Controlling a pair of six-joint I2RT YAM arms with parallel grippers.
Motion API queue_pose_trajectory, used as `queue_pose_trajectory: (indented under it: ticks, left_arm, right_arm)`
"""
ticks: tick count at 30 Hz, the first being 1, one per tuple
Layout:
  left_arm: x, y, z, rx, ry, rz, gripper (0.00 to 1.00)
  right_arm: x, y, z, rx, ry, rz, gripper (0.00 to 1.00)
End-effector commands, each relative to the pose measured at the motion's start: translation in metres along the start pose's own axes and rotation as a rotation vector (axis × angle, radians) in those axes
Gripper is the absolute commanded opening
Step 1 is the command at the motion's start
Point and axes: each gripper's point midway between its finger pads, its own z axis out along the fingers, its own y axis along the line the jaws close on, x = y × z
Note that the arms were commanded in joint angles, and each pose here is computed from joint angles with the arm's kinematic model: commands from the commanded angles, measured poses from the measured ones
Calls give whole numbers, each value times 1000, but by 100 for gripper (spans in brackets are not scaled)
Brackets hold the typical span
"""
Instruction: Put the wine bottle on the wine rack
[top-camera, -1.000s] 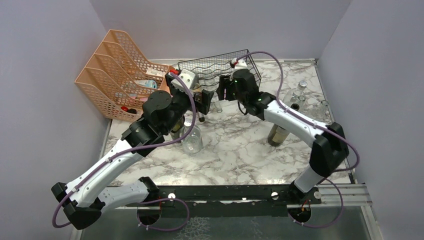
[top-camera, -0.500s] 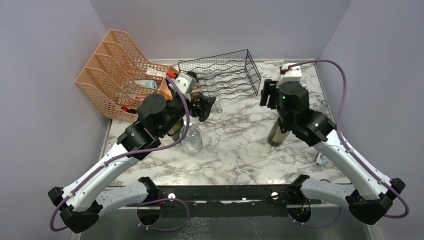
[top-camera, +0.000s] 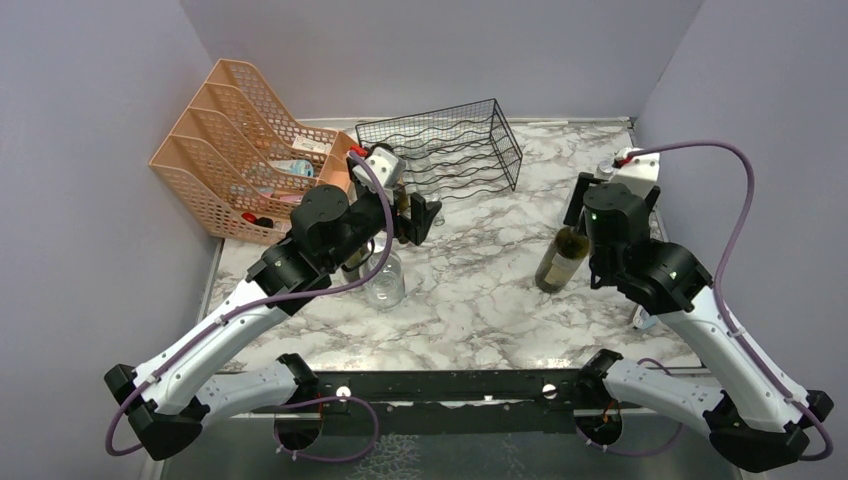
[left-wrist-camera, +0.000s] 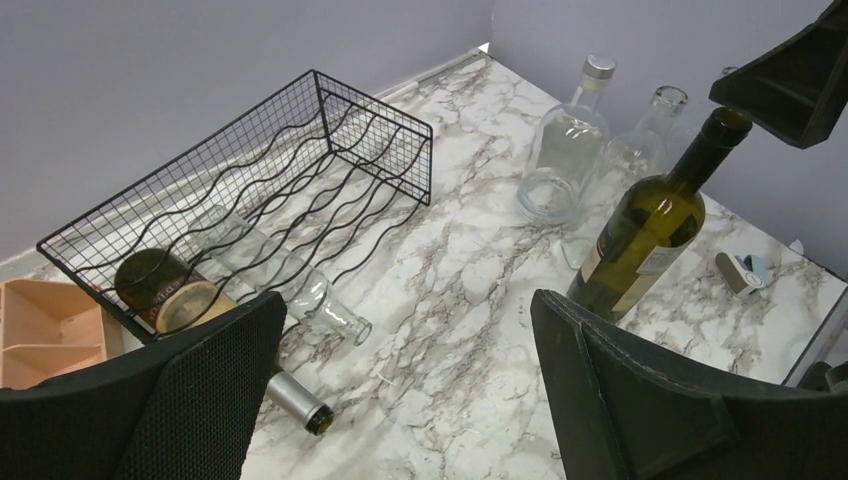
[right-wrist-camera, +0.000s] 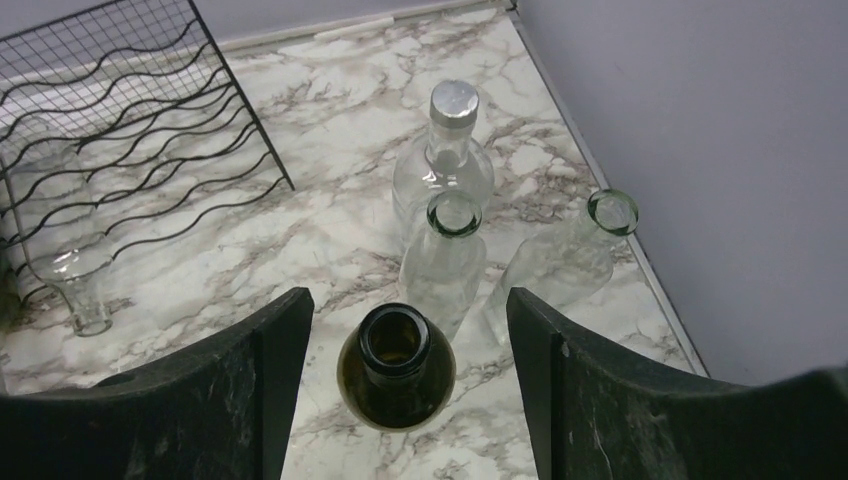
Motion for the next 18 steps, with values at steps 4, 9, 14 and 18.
queue_pose_trajectory:
  ticks: [4, 9, 14, 18]
  left_arm:
    - [-9, -7, 3, 30, -21, -50, 99]
    - [-9, -12, 6, 51, -17, -74, 99]
    - [-9, -12, 10, 50, -18, -85, 99]
    - [-9, -13, 13, 49, -22, -88, 99]
  right_arm:
    - [39, 0, 5, 28, 69, 7, 71]
    - [50, 9, 13, 9, 82, 0, 68]
    - [59, 16, 30, -10, 107, -14, 65]
    - [60, 15, 38, -11, 114, -14, 57]
